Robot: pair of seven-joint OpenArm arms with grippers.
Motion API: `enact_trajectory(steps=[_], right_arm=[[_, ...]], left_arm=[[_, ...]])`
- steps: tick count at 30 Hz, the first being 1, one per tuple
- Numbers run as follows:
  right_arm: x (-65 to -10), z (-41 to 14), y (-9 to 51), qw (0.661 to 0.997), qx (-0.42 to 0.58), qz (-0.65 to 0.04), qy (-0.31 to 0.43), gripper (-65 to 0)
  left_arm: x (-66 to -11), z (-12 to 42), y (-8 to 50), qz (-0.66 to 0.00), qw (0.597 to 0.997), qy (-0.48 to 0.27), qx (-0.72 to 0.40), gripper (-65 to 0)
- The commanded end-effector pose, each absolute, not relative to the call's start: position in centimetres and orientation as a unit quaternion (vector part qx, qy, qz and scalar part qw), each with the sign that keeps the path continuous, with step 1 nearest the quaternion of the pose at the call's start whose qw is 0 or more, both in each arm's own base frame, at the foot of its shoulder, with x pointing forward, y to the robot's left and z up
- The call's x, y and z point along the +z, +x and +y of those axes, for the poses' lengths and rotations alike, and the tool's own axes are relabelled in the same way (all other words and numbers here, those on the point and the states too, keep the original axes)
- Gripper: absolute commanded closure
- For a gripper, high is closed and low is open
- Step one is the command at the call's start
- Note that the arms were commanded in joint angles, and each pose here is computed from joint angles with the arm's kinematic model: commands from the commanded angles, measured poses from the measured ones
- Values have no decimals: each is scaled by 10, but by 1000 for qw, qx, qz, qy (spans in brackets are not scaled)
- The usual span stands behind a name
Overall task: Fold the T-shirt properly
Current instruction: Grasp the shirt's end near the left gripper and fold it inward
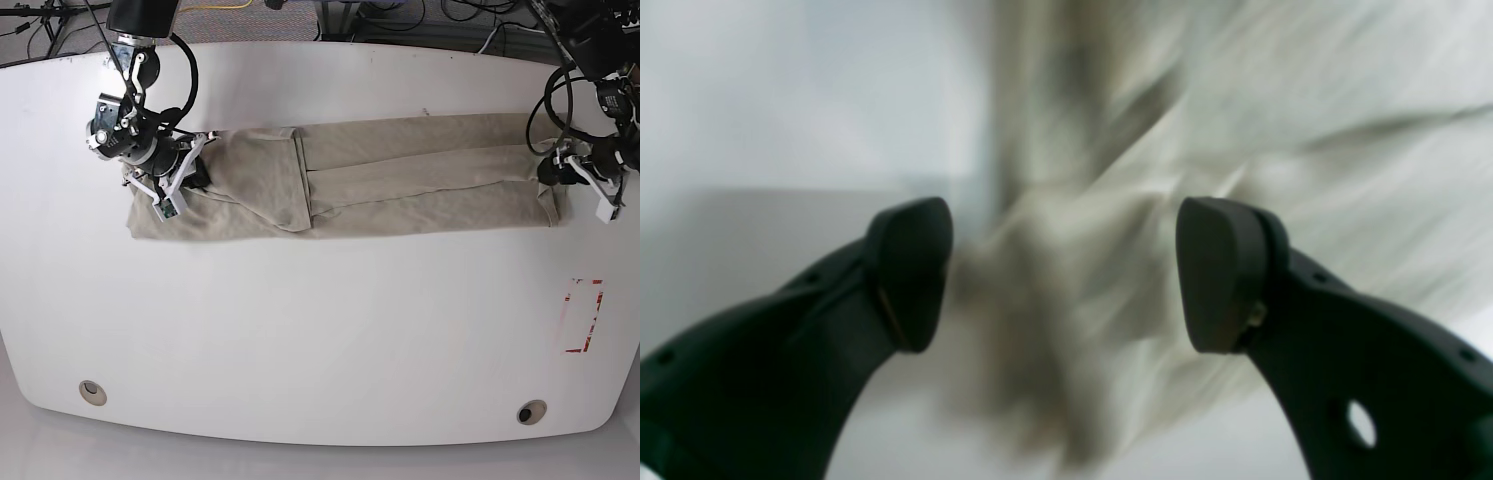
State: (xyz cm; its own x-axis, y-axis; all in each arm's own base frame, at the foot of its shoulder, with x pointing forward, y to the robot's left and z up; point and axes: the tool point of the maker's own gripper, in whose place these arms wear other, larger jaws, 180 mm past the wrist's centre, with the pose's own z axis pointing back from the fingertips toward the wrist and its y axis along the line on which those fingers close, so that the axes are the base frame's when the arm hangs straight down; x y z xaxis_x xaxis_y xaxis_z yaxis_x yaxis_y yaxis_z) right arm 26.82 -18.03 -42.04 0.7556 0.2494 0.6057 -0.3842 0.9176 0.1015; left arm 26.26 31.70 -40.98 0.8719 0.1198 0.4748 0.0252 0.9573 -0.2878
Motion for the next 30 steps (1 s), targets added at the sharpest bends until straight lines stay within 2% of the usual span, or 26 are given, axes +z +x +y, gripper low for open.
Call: enact_trajectory(steps=[1, 4, 6, 9, 15, 17, 30], right_arm=[[-418, -184, 269, 931, 175, -304, 103, -43], [-418, -183, 269, 931, 174, -304, 104, -43], [-418, -183, 269, 931, 174, -304, 104, -43], [-419, -183, 268, 931, 174, -303, 104, -43], [-418, -183, 269, 931, 175, -304, 104, -43], [-418, -183, 269, 931, 175, -305, 104, -43], [-417, -183, 270, 930, 175, -306, 103, -43]], left_arm=[[-419, 306, 257, -229, 962, -151, 16, -493], [-423, 291, 258, -223, 962, -161, 3, -489], [-426, 284, 258, -219, 962, -166, -2, -456], [-428, 280, 257, -217, 961, -170, -3, -358], [-427, 281, 258, -219, 961, -167, -5, -72], [-420, 283, 261, -228, 961, -157, -13, -7], [-328, 280, 281, -301, 944, -36, -134, -15]])
